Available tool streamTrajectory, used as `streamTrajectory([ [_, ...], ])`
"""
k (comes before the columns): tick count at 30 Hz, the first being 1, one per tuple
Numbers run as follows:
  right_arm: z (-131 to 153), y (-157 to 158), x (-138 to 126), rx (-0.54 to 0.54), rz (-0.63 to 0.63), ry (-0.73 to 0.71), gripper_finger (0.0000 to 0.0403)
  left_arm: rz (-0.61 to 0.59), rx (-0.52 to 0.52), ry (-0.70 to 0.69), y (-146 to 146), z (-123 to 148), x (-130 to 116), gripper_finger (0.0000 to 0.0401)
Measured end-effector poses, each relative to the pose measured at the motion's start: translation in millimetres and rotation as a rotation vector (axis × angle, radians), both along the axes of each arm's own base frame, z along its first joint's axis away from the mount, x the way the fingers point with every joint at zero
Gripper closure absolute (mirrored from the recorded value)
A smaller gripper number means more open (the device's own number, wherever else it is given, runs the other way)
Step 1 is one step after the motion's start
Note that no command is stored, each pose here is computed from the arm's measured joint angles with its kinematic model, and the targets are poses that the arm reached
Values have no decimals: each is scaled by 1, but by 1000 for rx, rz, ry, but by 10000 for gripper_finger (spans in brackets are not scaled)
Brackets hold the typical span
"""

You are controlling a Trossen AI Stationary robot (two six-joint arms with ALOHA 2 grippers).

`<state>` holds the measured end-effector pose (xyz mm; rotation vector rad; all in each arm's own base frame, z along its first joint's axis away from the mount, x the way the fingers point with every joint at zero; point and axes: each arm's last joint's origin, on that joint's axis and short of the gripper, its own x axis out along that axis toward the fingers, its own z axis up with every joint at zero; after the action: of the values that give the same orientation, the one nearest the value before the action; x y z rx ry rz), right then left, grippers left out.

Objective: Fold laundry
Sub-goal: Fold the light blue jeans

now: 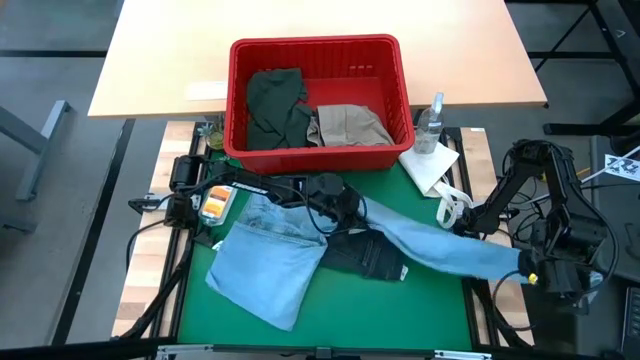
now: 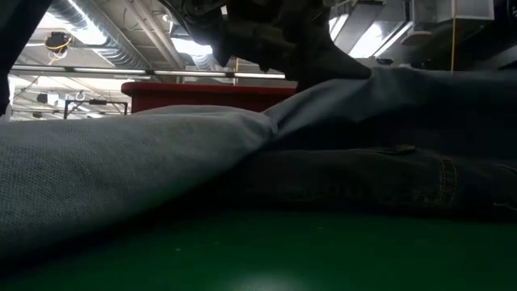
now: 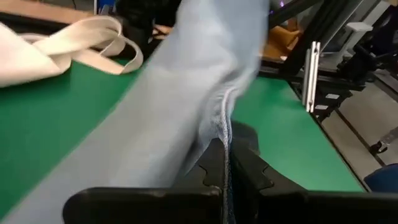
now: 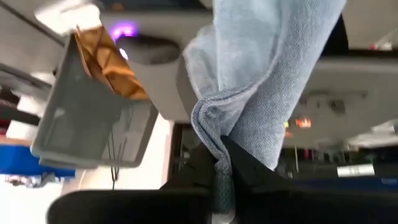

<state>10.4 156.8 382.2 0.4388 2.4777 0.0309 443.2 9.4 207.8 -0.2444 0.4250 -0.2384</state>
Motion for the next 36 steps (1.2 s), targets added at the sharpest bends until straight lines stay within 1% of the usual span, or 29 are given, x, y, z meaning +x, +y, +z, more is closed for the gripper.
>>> streamTrajectory([
  [2,1,0,0,4,6,22,384,-14,-8,20,1,-2,-1,399],
  [5,0,0,0,2,3,16,377,-90,-47,70,-3,-6,-4,397],
  [8,-1,3,0,-15,-3,20,388,-170,-78,148,-17,-12,-8,393],
  [11,-5,9,2,-41,-7,5,394,-213,-70,209,-34,-17,-12,380],
  [14,-10,17,4,-58,3,-2,383,-266,29,175,-52,-17,-13,357],
  [17,-15,27,6,-58,31,6,374,-260,127,131,-68,-16,-13,330],
  [21,-23,38,8,-52,68,-1,388,-255,234,66,-79,-13,-12,295],
  [24,-27,45,10,-77,68,6,394,-265,247,39,-81,-11,-11,276],
  [28,-34,53,12,-109,71,15,378,-266,244,38,-81,-11,-11,265],
  [30,-37,57,12,-103,86,20,376,-267,244,38,-81,-11,-11,265],
  [33,-39,61,13,-76,115,33,388,-265,244,31,-81,-10,-11,270],
  [36,-40,61,13,-76,120,10,394,-262,245,11,-80,-9,-10,279],
])
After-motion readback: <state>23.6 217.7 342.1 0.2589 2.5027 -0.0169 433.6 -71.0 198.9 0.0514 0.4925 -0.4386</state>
